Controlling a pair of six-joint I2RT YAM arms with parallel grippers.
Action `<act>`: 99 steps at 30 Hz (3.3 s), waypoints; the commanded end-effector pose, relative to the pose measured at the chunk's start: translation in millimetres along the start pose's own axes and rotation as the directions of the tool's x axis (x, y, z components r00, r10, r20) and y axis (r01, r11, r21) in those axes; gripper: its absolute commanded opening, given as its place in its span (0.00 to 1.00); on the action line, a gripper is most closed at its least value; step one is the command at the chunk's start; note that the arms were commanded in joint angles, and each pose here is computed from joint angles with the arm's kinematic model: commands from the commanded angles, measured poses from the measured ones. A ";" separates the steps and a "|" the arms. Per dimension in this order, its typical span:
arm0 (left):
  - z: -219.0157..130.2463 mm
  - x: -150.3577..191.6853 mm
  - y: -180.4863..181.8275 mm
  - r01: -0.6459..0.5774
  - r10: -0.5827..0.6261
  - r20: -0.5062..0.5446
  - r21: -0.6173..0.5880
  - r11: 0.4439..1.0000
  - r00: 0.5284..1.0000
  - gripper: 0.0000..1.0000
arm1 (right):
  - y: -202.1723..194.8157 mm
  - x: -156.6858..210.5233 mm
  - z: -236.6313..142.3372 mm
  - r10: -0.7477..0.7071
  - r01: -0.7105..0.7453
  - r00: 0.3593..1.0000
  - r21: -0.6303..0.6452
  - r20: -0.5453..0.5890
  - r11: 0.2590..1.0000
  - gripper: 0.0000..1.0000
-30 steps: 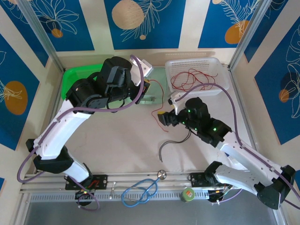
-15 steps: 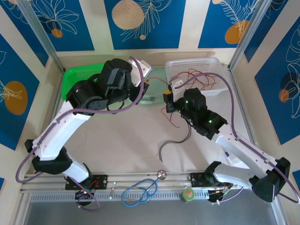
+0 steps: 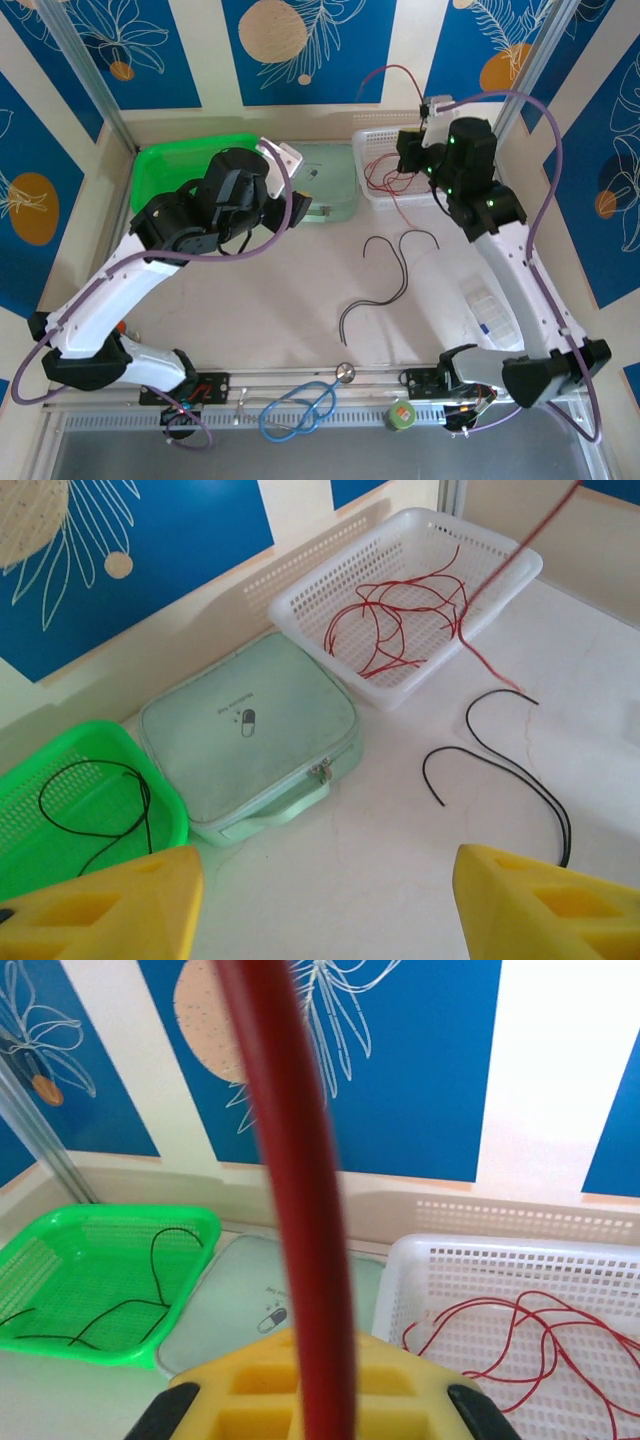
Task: Untangle the cables
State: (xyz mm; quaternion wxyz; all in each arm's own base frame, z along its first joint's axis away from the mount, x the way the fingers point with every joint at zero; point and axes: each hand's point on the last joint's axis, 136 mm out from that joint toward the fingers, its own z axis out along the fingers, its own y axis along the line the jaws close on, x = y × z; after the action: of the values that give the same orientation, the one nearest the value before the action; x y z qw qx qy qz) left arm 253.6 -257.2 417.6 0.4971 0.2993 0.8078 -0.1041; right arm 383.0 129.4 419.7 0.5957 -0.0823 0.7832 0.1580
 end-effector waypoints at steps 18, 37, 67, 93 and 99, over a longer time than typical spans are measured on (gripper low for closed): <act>-11.0 46.7 -30.0 0.093 -0.094 -0.005 0.195 0.976 0.996 0.73 | -113.4 -63.4 126.8 0.053 -0.057 0.998 0.152 0.030 0.987 0.00; -33.0 59.5 -45.1 0.062 -0.124 0.162 0.341 0.938 0.979 1.00 | -185.0 110.8 205.5 0.165 -0.080 0.947 0.292 -0.277 0.953 0.00; -18.6 69.7 -30.5 0.064 -0.080 0.059 0.227 0.972 0.995 0.99 | -230.3 252.9 179.3 0.677 -0.372 0.440 0.566 -0.590 0.735 0.13; 56.7 141.4 -74.4 0.038 0.071 -0.377 0.276 0.960 0.924 0.79 | -202.5 151.0 131.0 0.567 -0.297 0.649 0.516 -0.508 0.803 0.72; 77.0 190.3 -103.4 0.055 0.144 -0.539 0.335 0.941 0.830 0.65 | -172.2 140.2 83.4 0.559 -0.332 0.699 0.489 -0.447 0.806 0.73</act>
State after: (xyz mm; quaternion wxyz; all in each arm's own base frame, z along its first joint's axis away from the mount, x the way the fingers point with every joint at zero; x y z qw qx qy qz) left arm 207.7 -298.5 218.0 0.2352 0.3970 0.8774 -0.1314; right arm 487.3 2.6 225.6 0.2481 0.1824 0.9448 0.1115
